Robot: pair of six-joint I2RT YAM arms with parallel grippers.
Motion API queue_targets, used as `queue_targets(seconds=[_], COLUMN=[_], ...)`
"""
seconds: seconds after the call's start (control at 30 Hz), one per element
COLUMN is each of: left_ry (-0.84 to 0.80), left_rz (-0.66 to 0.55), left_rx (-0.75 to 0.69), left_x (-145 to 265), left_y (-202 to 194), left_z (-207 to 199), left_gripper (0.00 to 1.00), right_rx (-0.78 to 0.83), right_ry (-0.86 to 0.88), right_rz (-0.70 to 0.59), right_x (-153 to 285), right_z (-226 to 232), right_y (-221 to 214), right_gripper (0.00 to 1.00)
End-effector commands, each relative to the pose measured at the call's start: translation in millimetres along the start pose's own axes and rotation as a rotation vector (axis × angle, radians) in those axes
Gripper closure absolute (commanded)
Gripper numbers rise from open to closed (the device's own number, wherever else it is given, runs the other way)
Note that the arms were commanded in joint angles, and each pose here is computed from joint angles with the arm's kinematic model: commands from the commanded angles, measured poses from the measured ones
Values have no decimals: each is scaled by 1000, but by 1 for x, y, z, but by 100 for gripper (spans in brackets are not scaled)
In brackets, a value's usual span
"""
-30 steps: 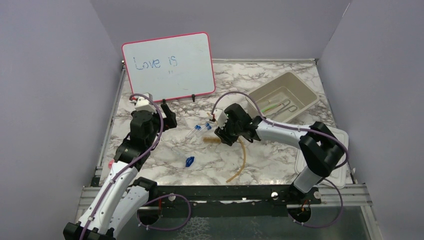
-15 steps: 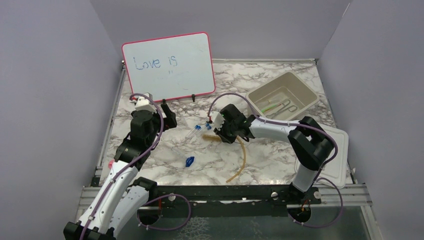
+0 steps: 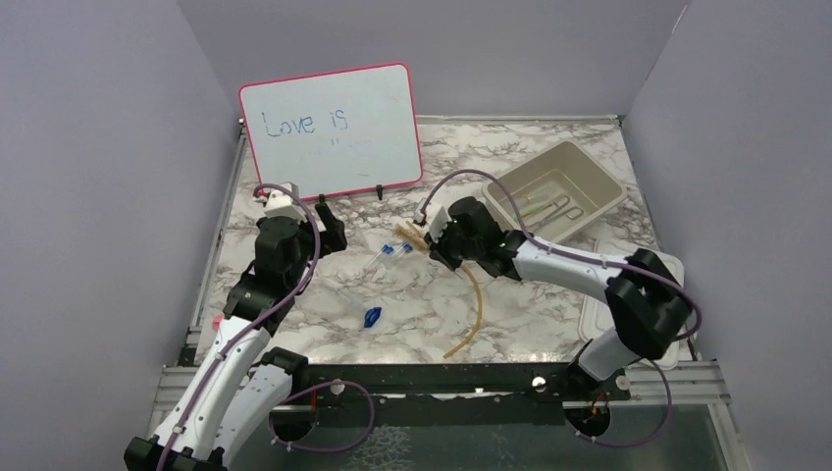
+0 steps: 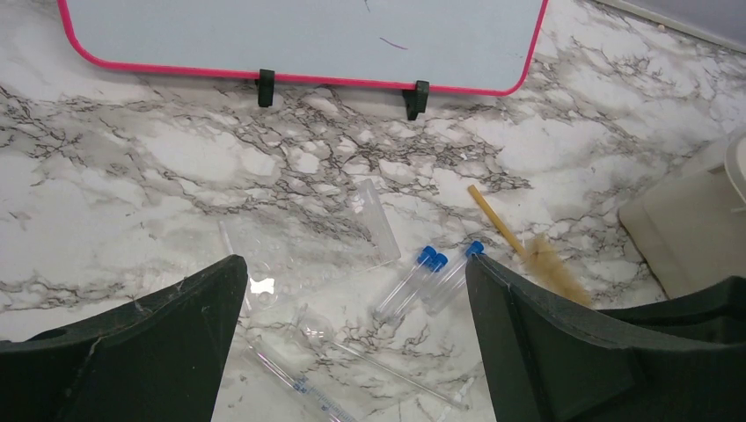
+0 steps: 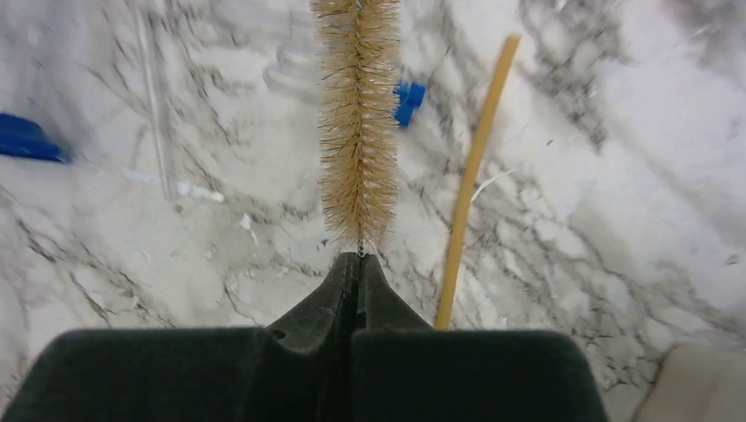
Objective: Organize the chemistry lab equipment
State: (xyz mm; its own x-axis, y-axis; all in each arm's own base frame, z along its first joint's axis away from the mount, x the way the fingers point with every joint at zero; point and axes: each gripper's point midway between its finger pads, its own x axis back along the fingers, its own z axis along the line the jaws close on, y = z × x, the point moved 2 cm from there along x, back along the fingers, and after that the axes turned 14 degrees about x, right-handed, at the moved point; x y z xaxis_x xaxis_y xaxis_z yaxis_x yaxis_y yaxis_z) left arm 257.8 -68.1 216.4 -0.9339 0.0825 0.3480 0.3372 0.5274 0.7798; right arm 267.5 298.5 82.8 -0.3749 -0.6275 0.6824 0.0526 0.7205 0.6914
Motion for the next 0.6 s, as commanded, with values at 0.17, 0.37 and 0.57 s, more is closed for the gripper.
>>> queue_targets(seconds=[0.17, 0.37, 0.57], left_ry=[-63, -215, -221], left_rz=[-15, 50, 59], left_rx=[6, -12, -13], left_x=[5, 4, 5], left_y=[7, -3, -5], left_z=[-11, -35, -36], left_gripper=[3, 3, 3], right_rx=[-176, -309, -577], right_ry=[-417, -632, -816], right_rz=[-319, -305, -273], right_x=[77, 118, 161], right_z=[-70, -107, -159], right_y=[92, 103, 74], right_gripper=[99, 99, 99])
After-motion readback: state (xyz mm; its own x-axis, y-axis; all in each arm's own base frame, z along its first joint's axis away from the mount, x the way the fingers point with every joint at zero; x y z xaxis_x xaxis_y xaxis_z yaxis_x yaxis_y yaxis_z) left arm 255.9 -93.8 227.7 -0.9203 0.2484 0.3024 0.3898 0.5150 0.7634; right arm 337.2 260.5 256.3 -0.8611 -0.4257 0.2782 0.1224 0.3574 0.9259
